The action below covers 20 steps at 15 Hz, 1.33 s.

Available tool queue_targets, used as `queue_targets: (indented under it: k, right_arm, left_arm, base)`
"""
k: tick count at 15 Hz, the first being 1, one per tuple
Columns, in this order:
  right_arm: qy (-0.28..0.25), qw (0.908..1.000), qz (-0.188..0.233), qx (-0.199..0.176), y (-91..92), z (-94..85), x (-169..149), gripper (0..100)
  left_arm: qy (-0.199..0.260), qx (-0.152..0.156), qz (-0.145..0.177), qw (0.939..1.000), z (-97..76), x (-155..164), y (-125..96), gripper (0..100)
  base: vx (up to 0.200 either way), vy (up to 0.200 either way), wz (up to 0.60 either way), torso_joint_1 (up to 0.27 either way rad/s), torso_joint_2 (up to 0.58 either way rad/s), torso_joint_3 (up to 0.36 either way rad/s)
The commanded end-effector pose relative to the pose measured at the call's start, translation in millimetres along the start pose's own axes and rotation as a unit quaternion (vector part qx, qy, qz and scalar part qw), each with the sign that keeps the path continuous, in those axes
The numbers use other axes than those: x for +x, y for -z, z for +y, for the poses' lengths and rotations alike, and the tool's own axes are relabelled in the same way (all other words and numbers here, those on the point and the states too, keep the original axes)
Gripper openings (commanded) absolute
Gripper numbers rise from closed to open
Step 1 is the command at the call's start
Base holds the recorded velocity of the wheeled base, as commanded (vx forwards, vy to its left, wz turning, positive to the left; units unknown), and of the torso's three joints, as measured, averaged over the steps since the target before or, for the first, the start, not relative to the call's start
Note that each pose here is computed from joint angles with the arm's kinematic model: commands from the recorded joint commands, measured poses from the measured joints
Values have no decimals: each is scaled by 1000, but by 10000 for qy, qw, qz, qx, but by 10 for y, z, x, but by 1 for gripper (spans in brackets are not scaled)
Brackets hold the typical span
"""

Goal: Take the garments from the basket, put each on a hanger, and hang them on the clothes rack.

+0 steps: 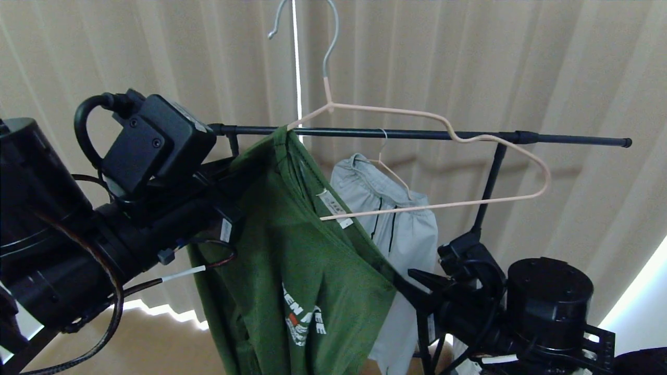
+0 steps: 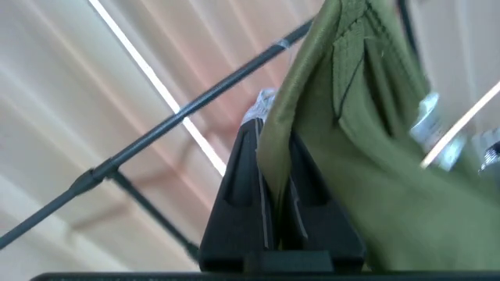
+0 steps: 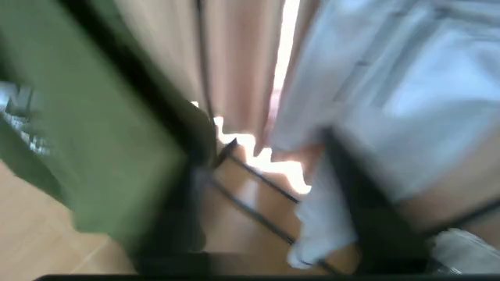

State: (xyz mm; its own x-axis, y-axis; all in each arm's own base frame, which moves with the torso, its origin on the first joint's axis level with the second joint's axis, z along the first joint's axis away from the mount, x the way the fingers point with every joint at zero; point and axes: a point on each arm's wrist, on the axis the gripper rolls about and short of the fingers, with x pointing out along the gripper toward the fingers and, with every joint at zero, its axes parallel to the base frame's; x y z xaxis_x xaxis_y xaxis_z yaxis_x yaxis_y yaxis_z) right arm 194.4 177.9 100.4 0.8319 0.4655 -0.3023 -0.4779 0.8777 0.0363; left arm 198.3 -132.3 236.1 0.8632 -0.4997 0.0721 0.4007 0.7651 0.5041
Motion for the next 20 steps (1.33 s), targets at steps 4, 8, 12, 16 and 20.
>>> queue_targets:
  k: [4, 8, 12, 16, 20]
  right_arm:
    - [884, 9949, -464, 160, -212, -511, -175, 0]
    - [1091, 9921, -581, 222, -264, -633, -203, 0]
    - [1014, 9920, -714, 225, -335, -623, -196, 0]
    - [715, 9942, -775, -221, -392, -589, -217, 0]
    - [197, 9968, -607, -478, -460, -328, -227, 0]
  left_arm:
    - [-181, 516, 732, 9958, 83, -99, 378, 0]
    - [-199, 706, 1108, 9911, 96, -172, 563, 0]
    - [-143, 1108, 1470, 9828, 94, -259, 733, 0]
    - [-96, 1158, 1584, 9805, 66, -292, 782, 0]
    - [-249, 1151, 1751, 9775, 65, -281, 806, 0]
  base:
    - [0, 0, 0, 0, 0, 0]
    - [0, 0, 0, 0, 0, 0]
    - [0, 0, 0, 0, 0, 0]
    - [0, 0, 0, 0, 0, 0]
    - [0, 0, 0, 0, 0, 0]
